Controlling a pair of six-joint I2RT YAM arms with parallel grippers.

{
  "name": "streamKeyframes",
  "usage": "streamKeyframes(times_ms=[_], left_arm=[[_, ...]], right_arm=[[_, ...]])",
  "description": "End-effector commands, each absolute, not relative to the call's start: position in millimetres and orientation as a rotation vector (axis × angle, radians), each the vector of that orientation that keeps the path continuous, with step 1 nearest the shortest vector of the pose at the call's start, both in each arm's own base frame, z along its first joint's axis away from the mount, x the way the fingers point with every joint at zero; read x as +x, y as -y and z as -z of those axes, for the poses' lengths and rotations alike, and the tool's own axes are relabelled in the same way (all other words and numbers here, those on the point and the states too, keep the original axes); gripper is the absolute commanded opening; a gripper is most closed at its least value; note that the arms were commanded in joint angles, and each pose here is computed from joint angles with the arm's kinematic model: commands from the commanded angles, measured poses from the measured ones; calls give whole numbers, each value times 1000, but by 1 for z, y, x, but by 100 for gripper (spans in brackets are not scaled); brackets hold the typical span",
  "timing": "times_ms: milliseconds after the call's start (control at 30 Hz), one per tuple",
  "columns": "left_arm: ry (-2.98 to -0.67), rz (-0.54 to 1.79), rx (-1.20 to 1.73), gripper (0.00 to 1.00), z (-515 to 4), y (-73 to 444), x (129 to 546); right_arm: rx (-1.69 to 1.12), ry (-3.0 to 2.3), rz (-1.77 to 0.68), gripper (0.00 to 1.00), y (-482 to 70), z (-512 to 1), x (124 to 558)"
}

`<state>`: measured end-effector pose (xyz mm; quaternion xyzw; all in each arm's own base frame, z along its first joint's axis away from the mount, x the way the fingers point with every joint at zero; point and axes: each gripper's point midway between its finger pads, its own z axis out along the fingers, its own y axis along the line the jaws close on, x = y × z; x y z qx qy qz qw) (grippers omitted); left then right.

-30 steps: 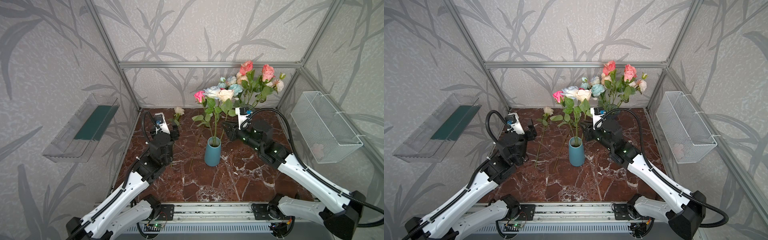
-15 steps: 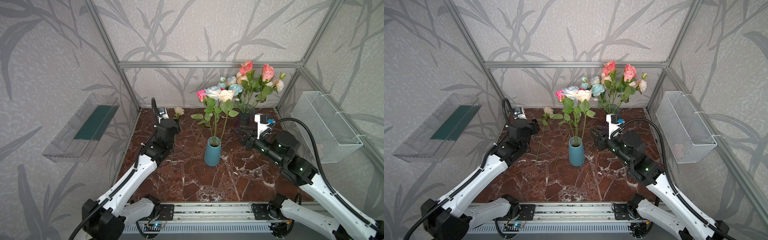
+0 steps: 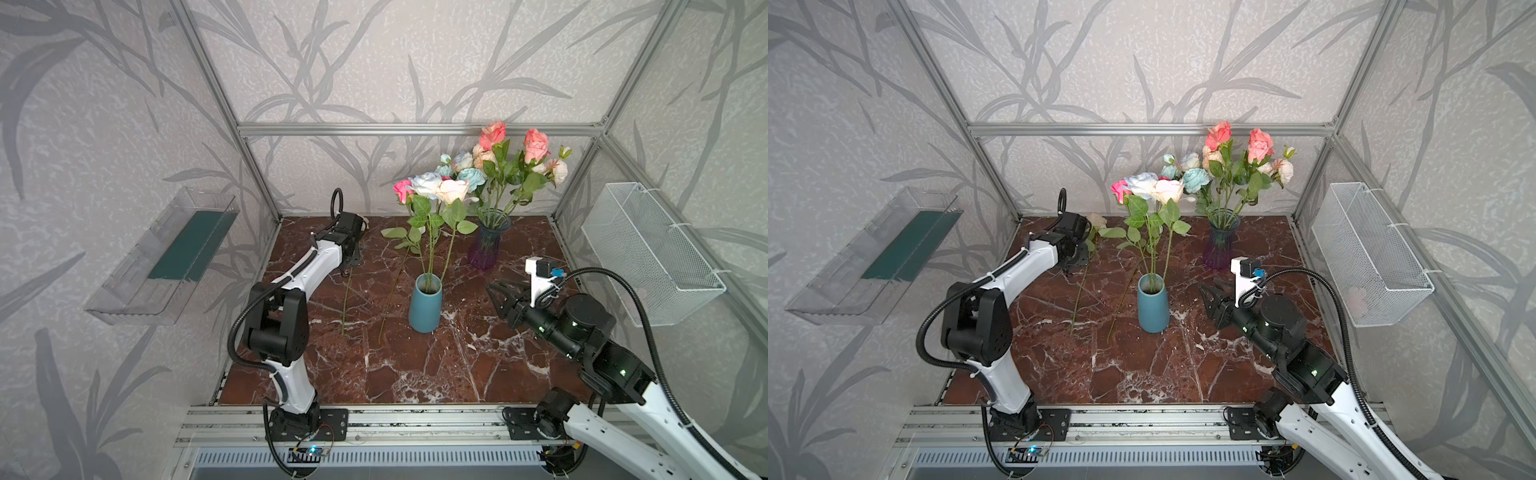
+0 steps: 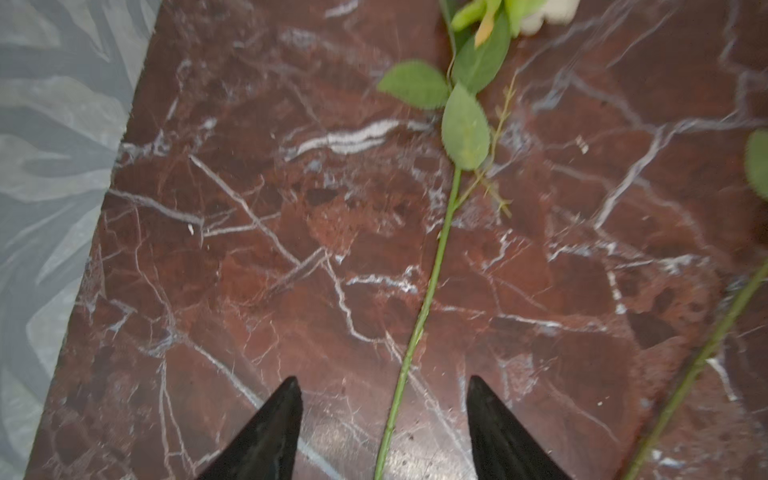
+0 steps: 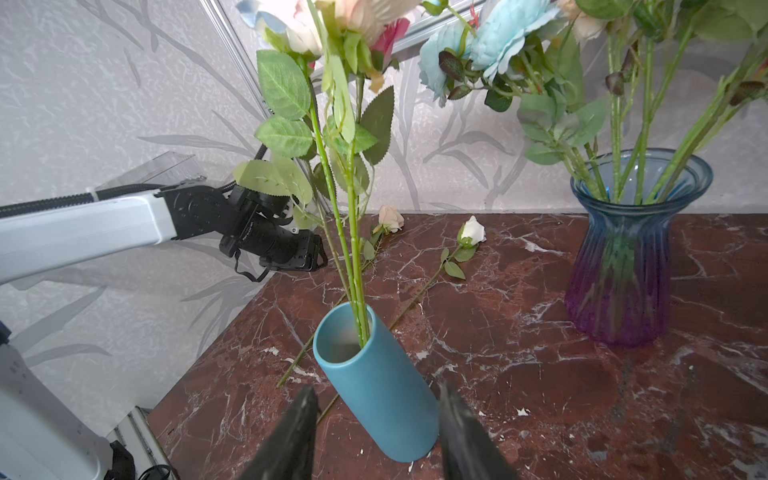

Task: Arrange the flowers into the vase
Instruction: 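Close left gripper on the stem of the pale pink-cream rose on the table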

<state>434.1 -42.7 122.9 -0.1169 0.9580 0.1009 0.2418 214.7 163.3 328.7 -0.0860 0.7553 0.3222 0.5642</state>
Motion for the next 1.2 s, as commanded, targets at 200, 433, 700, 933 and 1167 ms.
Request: streamKeyframes(times_ms=[200, 433, 700, 933, 1167], left_arm=[[-2797, -92, -551, 60, -84, 53, 355], [-2822, -38, -607, 55, -52, 55, 320], [-2885, -74, -566, 44, -19, 62, 299], [-2871, -192, -523, 32, -13, 61, 294], [-2870, -209, -498, 18, -8, 62, 286]], right_arm=[[-191, -1770, -816, 48, -169, -320, 215], [-192, -1786, -820, 48, -170, -307, 214], [-168, -1784, -812, 48, -165, -300, 213], [-158, -1786, -805, 48, -162, -298, 213], [-151, -1777, -797, 48, -158, -304, 210]])
